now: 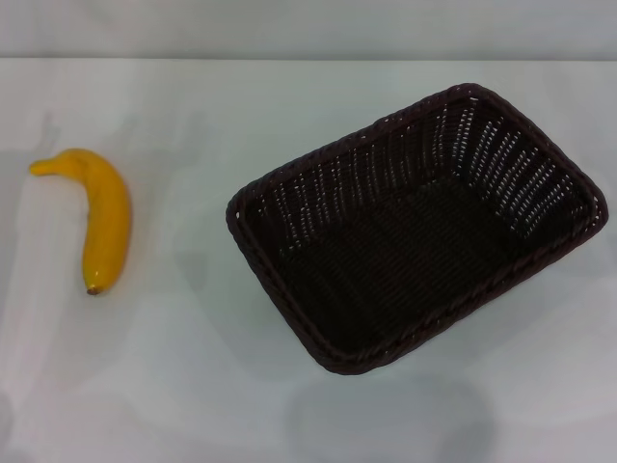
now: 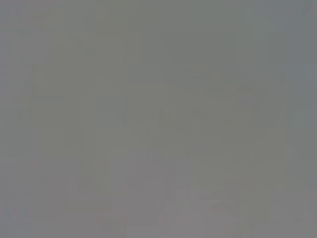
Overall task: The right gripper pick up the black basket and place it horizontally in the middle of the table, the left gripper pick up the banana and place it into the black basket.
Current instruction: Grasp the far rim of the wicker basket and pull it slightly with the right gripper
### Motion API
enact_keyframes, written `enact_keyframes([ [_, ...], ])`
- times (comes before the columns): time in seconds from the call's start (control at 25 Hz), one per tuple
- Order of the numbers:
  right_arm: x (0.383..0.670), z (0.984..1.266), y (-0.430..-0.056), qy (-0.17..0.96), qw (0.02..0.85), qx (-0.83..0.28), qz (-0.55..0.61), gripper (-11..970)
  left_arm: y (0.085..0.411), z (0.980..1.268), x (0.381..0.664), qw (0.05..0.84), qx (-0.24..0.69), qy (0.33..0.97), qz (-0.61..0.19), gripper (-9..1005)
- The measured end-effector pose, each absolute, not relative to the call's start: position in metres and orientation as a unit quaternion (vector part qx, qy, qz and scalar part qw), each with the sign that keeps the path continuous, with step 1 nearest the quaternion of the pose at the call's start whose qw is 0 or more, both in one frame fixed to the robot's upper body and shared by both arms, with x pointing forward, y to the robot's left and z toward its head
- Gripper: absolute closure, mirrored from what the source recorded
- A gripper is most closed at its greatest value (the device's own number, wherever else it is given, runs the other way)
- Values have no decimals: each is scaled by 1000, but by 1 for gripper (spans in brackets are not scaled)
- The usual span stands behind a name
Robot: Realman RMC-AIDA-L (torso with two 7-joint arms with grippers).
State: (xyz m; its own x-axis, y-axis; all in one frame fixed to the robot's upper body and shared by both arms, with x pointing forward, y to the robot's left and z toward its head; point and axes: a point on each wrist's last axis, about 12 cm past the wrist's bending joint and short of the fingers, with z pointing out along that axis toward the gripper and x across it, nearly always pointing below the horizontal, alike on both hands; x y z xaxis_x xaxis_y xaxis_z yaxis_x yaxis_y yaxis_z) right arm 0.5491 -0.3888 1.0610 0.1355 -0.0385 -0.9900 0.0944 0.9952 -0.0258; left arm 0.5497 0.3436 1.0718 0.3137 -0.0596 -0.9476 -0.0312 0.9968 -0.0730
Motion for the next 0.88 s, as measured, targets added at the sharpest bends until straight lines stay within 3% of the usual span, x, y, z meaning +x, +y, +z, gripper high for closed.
enact_keyframes([
  [0.12, 550, 1063, -388, 656, 753, 1, -43, 221, 343, 1071, 549, 809, -43, 586, -10, 101],
  [0.44, 564, 1085, -401, 675, 737, -29, 18, 222, 344, 1067, 547, 804, -50, 592, -19, 102],
  [0.68, 588, 1148, -415, 730, 672, -70, 105, 223, 349, 1065, 541, 801, -56, 596, -24, 102],
  [0.88, 603, 1211, -404, 765, 607, -133, 168, 224, 362, 1070, 534, 810, -58, 584, -20, 102],
])
